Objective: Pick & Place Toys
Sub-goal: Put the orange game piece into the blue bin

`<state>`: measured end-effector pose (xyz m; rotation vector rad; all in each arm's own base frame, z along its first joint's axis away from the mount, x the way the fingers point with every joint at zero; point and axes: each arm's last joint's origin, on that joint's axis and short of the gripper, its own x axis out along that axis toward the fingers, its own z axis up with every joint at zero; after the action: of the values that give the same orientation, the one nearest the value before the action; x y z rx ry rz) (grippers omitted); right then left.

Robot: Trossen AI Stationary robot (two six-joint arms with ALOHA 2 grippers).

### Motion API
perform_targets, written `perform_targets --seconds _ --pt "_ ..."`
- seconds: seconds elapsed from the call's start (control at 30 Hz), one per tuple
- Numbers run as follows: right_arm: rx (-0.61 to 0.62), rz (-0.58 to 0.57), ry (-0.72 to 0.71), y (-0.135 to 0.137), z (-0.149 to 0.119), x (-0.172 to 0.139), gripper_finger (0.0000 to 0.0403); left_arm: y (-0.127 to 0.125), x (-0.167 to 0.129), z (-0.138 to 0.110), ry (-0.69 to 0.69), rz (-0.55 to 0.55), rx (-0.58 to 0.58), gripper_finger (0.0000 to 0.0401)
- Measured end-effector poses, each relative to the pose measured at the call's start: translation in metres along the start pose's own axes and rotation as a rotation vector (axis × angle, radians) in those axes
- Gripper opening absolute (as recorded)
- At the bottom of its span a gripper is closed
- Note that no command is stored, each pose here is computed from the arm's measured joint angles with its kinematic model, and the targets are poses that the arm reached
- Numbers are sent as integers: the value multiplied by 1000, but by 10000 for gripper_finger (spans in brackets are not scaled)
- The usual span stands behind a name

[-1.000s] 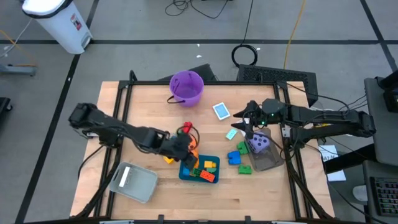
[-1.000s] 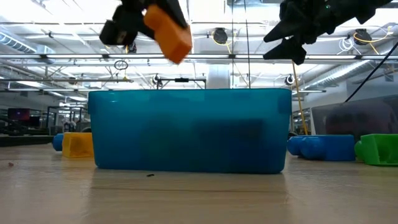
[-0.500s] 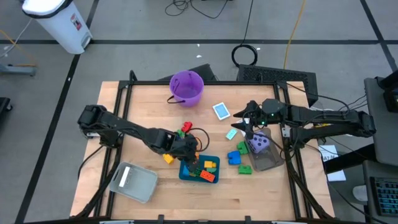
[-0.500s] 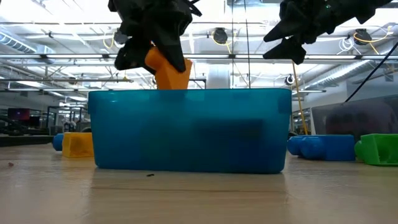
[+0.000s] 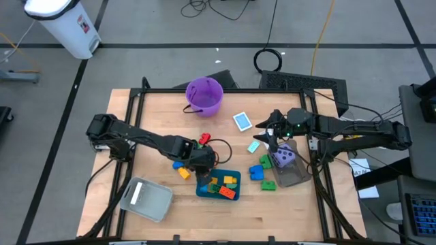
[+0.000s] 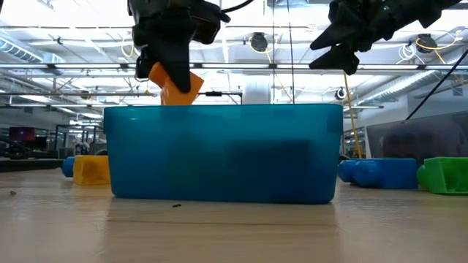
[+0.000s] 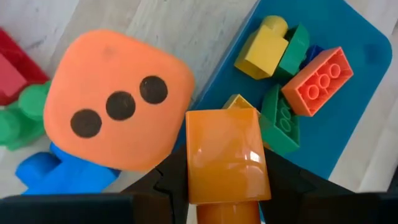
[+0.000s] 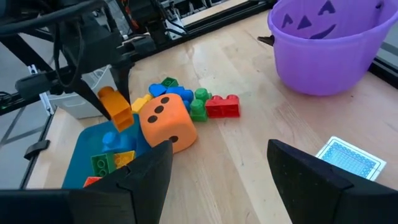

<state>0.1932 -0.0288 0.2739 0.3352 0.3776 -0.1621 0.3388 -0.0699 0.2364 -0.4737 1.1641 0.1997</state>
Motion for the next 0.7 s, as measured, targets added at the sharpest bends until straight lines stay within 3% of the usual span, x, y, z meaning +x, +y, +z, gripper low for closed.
perform_targets --seconds 0.43,0.7 --pt "-4 -26 -8 -1 0 0 254 0 0 0 -5 8 84 150" --pt "-4 -26 -9 -1 1 0 254 0 0 0 -6 7 84 200"
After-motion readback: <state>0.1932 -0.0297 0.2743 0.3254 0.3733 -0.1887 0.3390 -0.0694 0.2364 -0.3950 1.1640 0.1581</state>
